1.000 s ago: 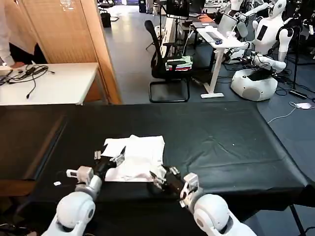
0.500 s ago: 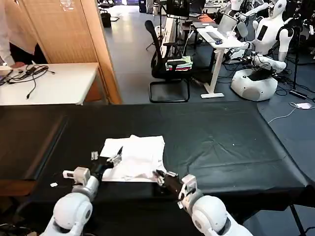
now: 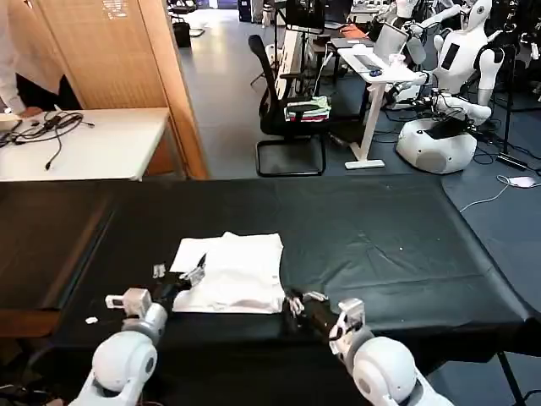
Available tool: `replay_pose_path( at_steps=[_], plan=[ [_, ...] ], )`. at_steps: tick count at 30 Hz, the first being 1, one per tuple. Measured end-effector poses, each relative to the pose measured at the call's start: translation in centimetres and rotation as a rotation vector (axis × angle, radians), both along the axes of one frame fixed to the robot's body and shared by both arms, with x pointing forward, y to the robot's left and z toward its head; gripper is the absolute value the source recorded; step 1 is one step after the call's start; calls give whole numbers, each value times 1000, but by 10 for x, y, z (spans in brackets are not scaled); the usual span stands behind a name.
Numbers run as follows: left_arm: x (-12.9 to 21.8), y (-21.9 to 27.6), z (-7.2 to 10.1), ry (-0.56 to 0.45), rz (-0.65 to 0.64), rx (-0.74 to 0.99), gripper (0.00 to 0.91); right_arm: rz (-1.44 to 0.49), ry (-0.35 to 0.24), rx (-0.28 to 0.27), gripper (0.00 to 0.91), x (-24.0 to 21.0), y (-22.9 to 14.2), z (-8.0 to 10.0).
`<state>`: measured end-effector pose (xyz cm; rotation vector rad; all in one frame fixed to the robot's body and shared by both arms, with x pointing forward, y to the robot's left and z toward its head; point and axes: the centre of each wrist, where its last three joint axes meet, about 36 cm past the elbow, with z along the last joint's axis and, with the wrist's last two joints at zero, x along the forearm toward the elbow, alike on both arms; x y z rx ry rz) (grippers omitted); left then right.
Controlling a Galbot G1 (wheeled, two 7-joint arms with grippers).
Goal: Fold and organize the clothes.
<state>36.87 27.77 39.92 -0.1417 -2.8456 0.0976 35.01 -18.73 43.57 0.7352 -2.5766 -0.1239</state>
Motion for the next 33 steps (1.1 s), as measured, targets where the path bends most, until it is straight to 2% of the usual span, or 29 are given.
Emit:
replay_pose_path(
  at_steps=[6, 18, 19, 20, 21, 22, 25, 26, 33],
  plan=[
    [3, 14, -9, 23, 47, -139, 878, -45, -37, 27, 878, -7, -16, 11],
    [5, 42, -26, 73, 143, -428, 868, -78, -53, 38, 878, -10, -17, 12],
    [4, 43, -27, 78, 146, -442, 780, -79, -54, 38, 878, -10, -17, 12],
    [3, 44, -28, 81, 146, -457, 517, -80, -54, 38, 878, -10, -18, 12],
    [3, 44, -28, 84, 146, -468, 390, -81, -54, 38, 878, -10, -17, 12],
    [2, 43, -29, 86, 145, -475, 166, -82, -54, 37, 878, -10, -17, 12],
    [2, 42, -30, 90, 142, -501, 98, -85, -58, 36, 878, -10, -17, 12],
    [2, 41, -30, 92, 142, -510, 10, -86, -60, 35, 878, -10, -17, 11],
    [2, 45, -29, 118, 156, -628, 0, -95, -73, 28, 878, -10, -16, 9]
  ],
)
